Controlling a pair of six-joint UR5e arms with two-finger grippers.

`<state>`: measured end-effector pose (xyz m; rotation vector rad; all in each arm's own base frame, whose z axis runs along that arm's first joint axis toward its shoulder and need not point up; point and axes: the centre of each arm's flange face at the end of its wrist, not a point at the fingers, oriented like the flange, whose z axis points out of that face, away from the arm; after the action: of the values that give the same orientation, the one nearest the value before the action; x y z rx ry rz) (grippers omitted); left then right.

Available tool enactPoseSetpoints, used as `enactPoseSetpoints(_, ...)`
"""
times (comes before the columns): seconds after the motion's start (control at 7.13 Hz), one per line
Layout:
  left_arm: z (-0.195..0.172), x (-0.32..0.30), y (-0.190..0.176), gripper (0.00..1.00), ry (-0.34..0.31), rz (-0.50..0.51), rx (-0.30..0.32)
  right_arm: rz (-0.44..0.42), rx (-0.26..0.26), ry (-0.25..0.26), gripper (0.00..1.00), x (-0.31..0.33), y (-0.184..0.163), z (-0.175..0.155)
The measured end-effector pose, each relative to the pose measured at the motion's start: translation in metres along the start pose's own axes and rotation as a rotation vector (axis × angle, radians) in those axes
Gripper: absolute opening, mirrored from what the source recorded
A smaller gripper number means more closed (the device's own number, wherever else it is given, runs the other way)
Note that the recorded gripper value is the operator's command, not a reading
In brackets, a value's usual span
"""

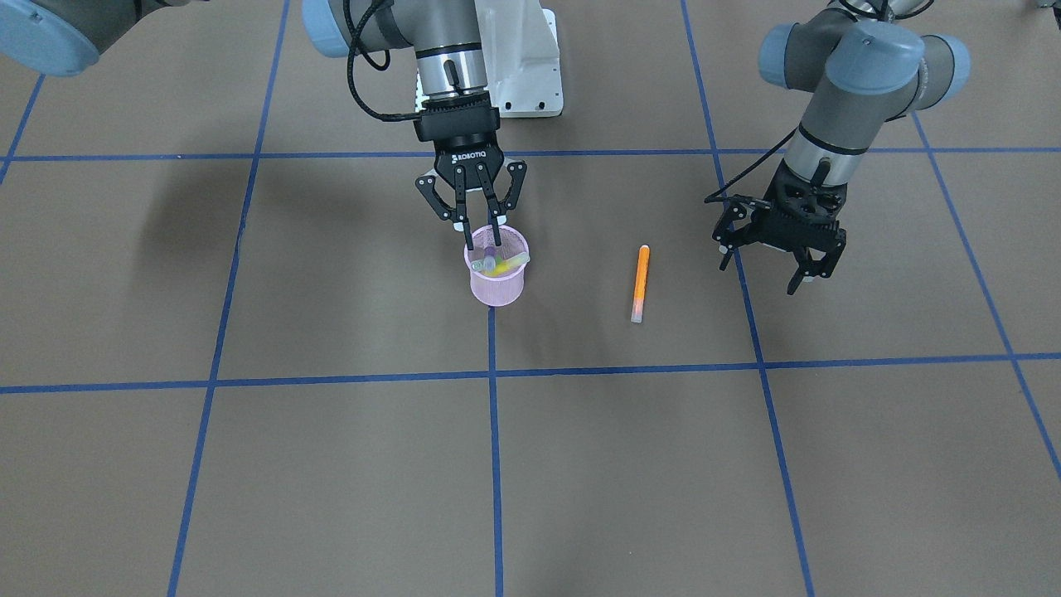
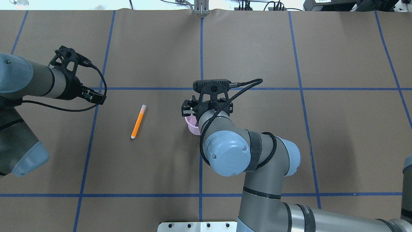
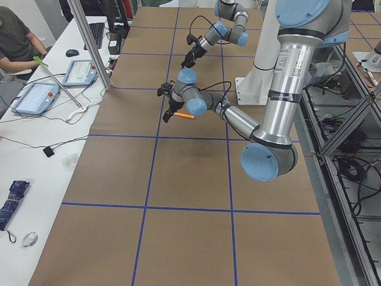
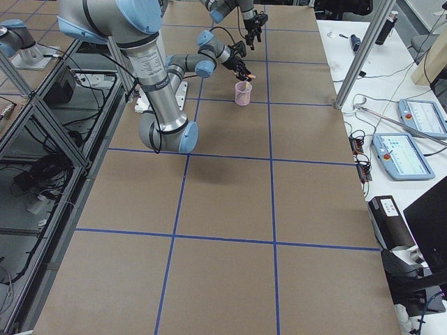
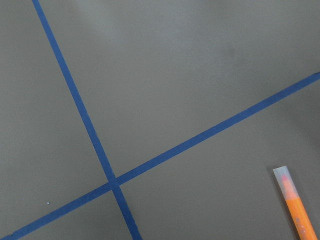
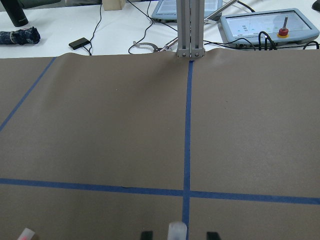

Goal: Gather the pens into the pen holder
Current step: 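Grasp the orange marker with the left gripper while the right arm withdraws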

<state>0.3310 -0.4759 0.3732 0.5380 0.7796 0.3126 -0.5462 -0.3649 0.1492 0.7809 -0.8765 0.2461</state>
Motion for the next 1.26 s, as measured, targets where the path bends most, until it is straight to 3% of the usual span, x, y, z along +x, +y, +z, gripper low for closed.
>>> enactPoseSetpoints(0.28, 0.008, 0.002, -0.004, 0.99, -0.006, -0.005, -0.012, 0.000, 0.013, -0.034, 1.00, 0.023, 0.000, -0.008)
enactPoseSetpoints(0.56, 0.029, 0.009, -0.021, 0.97, -0.011, -0.020, -0.027, -0.004, 0.012, -0.014, 1.00, 0.069, -0.011, -0.011)
enactPoseSetpoints(0.7, 0.039, 0.017, -0.033, 0.97, -0.004, -0.029, -0.054, 0.003, -0.024, 0.013, 1.00, 0.103, -0.023, -0.002)
enactPoseSetpoints(0.98, 0.044, 0.054, -0.069, 0.97, 0.025, -0.059, -0.193, 0.044, -0.166, 0.075, 1.00, 0.192, -0.054, 0.017)
enactPoseSetpoints(1.26, 0.067, 0.088, -0.082, 0.97, 0.028, -0.061, -0.291, 0.044, -0.304, 0.118, 1.00, 0.276, -0.076, 0.023)
